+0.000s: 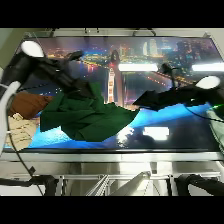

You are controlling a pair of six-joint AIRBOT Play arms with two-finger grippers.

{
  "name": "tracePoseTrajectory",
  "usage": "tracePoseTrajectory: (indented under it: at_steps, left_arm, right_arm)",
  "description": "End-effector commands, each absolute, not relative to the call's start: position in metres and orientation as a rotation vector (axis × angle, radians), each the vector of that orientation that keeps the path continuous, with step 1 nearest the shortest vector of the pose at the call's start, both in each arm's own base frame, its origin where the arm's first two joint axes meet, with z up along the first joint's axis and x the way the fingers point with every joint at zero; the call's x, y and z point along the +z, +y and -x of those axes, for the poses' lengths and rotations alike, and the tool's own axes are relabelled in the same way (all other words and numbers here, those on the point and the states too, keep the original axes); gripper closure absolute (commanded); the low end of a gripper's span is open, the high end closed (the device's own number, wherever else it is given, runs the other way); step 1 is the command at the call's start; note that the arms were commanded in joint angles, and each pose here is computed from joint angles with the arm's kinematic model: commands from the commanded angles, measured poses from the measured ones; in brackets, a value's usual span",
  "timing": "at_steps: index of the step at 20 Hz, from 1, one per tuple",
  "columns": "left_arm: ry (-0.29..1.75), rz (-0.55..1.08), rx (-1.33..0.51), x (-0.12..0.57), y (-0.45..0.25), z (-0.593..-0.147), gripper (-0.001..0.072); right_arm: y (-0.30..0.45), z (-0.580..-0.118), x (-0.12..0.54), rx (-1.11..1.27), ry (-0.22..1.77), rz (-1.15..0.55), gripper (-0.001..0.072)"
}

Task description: Fold the shirts.

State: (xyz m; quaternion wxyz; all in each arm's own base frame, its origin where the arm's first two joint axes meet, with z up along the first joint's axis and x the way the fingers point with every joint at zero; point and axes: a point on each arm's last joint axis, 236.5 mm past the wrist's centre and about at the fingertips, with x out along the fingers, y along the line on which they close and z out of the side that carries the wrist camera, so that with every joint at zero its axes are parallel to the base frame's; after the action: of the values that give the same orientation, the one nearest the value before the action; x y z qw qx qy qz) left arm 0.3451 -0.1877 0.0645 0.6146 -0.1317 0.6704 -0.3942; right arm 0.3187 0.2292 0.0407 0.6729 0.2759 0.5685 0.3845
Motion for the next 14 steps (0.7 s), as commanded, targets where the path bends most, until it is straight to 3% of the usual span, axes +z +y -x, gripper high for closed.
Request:
tracePoseTrajectory:
  at_steps: [1,3,8,14]
  left_arm:
    - [1.602,0.404,-0.586,0.022,-0.076,-0.339,0.0001]
    - [1.633,0.461,-0.402,-0.007,-0.014,-0.32,0.0001]
    - [1.534,0.695,-0.182,-0.037,0.067,-0.316,0.0001]
    - [1.578,0.732,-0.188,-0.061,0.079,-0.326,0.0002]
  right_arm:
    - [0.244,-0.295,-0.012,0.852,1.453,-0.646,0.0102]
    - [0.235,-0.281,-0.044,0.79,1.567,-0.646,0.0214]
    - [0.222,-0.279,-0.066,0.711,1.616,-0.639,0.0213]
    - [0.26,-0.282,-0.091,0.708,1.628,-0.743,0.0214]
